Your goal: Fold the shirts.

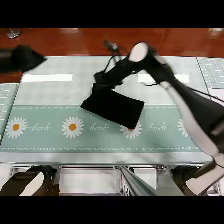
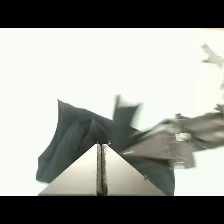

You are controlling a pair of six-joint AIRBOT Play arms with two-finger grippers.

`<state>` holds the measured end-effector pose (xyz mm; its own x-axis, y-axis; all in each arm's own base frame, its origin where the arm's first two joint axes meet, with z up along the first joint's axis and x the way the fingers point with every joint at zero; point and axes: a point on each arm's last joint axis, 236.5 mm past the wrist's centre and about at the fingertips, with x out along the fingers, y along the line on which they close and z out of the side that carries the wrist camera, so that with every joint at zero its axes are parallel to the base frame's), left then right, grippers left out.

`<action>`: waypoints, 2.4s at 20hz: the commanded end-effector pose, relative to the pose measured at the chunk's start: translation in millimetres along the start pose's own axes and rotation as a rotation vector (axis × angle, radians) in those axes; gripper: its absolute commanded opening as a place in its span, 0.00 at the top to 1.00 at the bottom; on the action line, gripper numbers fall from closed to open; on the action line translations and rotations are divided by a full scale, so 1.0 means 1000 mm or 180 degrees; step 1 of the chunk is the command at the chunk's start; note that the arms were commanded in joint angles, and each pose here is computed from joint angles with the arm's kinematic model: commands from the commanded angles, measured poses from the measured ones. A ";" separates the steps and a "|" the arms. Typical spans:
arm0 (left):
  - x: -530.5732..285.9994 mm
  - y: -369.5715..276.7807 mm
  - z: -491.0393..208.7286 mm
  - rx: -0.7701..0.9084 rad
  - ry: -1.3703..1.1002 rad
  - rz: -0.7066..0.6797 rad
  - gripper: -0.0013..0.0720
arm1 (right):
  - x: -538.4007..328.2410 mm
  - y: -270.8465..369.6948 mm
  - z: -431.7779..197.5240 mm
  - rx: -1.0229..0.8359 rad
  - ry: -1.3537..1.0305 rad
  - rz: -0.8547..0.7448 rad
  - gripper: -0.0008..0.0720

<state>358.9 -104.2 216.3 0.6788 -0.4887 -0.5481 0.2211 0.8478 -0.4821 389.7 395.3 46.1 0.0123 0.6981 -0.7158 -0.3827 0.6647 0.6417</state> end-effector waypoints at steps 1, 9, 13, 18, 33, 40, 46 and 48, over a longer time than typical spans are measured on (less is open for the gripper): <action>-0.009 0.024 -0.047 -0.0263 -0.0205 0.0158 0.95 | 0.036 -0.011 -0.006 0.0168 0.0361 0.0146 0.14; 0.010 0.041 -0.096 -0.0368 0.0224 0.0211 0.95 | -0.265 -0.186 -0.081 0.0806 -0.0660 -0.1993 0.14; 0.021 0.038 -0.119 -0.0333 0.0409 0.0151 0.95 | -0.151 -0.223 -0.188 0.2470 -0.1409 -0.0970 0.15; 0.034 0.020 -0.143 -0.0340 0.0572 -0.0046 0.95 | -0.066 -0.195 -0.190 0.2652 -0.0835 -0.0001 0.15; 0.037 0.010 -0.137 -0.0350 0.0493 -0.0132 0.95 | -0.195 -0.057 0.056 0.0250 -0.1046 -0.0448 0.96; 0.037 0.010 -0.137 -0.0350 0.0494 -0.0132 0.95 | -0.357 -0.099 0.025 0.0686 -0.1481 -0.1042 0.96; 0.036 0.010 -0.138 -0.0348 0.0508 -0.0135 0.95 | -0.457 -0.176 -0.097 0.1987 -0.1763 -0.1747 0.96; 0.036 0.010 -0.138 -0.0350 0.0508 -0.0135 0.95 | -0.465 -0.191 -0.139 0.2364 -0.1865 -0.1860 0.96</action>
<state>289.4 -141.8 97.0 0.5504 -0.5570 -0.6220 0.1633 0.8024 -0.5740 377.8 -49.7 233.0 0.5467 0.2120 -0.8100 0.2925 0.8581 0.4220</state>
